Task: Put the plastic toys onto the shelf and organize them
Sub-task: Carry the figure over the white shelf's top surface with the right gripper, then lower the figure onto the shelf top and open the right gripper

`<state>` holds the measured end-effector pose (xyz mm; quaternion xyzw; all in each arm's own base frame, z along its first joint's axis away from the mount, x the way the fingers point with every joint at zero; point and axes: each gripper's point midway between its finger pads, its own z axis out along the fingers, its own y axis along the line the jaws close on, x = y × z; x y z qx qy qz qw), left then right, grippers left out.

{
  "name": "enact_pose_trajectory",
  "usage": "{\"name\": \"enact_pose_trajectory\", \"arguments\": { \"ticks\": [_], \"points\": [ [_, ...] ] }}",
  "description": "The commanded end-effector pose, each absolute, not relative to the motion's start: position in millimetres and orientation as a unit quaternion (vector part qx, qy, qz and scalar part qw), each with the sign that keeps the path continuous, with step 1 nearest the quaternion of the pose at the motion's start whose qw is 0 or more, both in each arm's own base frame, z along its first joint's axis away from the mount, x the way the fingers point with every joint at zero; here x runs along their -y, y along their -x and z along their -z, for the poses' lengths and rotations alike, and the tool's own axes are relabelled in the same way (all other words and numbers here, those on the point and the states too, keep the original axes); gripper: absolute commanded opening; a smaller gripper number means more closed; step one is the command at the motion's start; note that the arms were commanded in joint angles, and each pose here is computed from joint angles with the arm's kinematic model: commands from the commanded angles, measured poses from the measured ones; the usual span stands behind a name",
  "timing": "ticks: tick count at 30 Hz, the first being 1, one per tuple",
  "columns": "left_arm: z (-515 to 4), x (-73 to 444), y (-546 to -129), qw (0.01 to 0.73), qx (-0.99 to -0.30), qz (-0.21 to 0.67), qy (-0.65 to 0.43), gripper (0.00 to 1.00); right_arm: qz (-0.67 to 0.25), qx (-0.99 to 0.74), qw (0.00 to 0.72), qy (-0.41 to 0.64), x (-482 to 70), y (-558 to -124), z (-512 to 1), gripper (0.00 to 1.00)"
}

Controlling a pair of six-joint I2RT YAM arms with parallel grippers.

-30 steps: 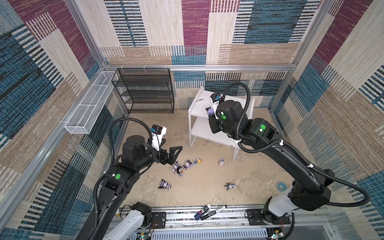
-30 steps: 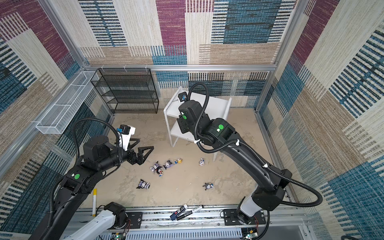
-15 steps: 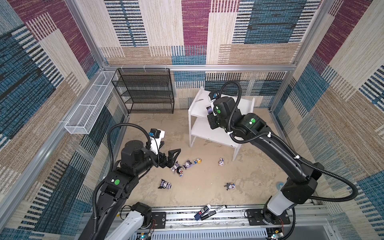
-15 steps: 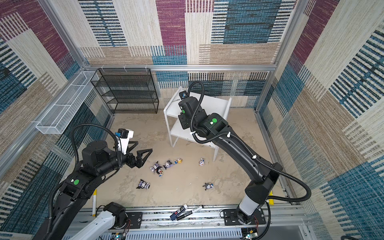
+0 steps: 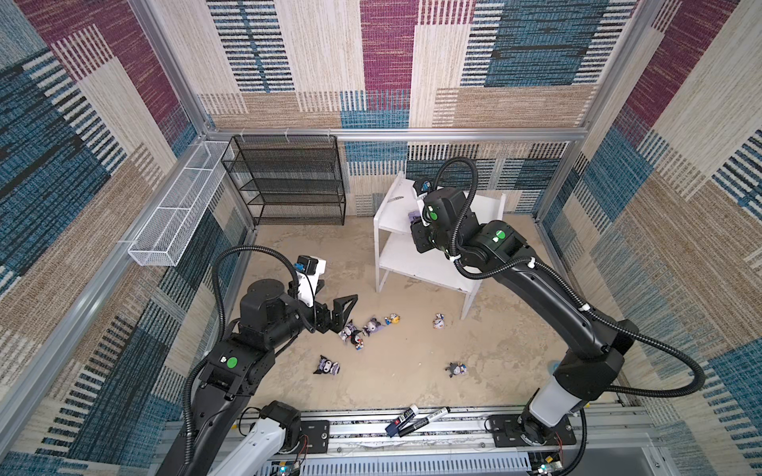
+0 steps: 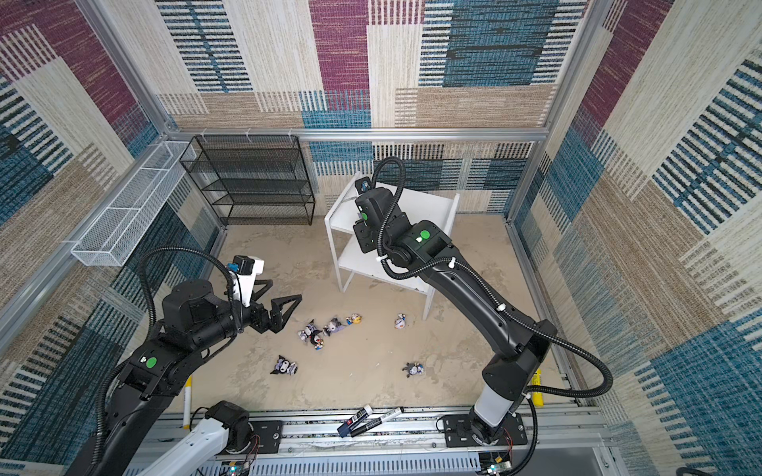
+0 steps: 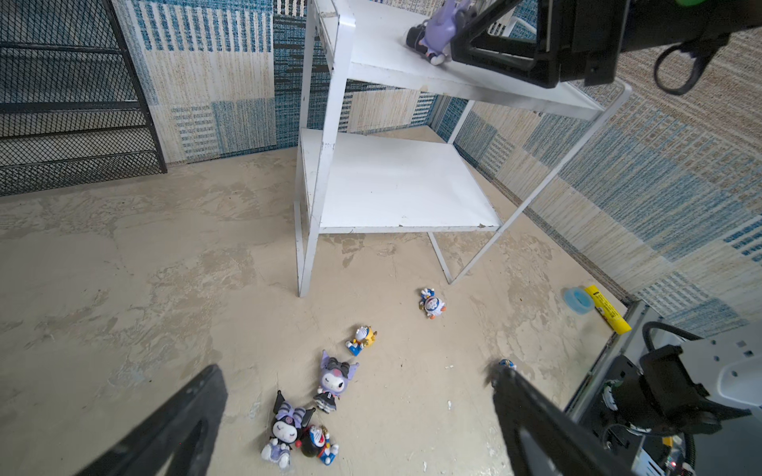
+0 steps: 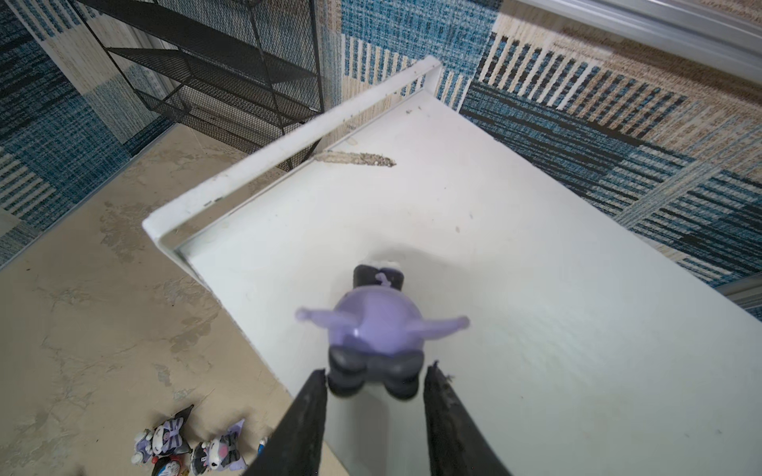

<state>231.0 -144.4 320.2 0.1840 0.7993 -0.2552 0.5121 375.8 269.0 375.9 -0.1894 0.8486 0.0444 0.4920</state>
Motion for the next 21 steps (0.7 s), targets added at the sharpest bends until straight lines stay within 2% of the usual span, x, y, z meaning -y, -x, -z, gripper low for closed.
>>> {"name": "enact_pose_trajectory", "arguments": {
  "ticks": [1, 10, 15, 21],
  "points": [
    [-327, 144, -234, 0.528, -0.790, 0.247, -0.191, 1.00, -0.064, -0.837, 0.507, 0.194, -275, -376, -389, 0.46],
    [-328, 143, -237, 0.529, -0.791, 0.242, -0.191, 1.00, -0.115, -0.807, 0.548, 0.189, -265, -370, -436, 0.61],
    [-334, 143, -236, 0.533, -0.787, 0.242, -0.193, 1.00, -0.123, -0.792, 0.576, 0.163, -233, -379, -459, 0.68],
    [-353, 150, -231, 0.536, -0.776, 0.267, -0.197, 1.00, -0.081, -0.805, 0.570, 0.145, -205, -406, -441, 0.71]
  ]
}}
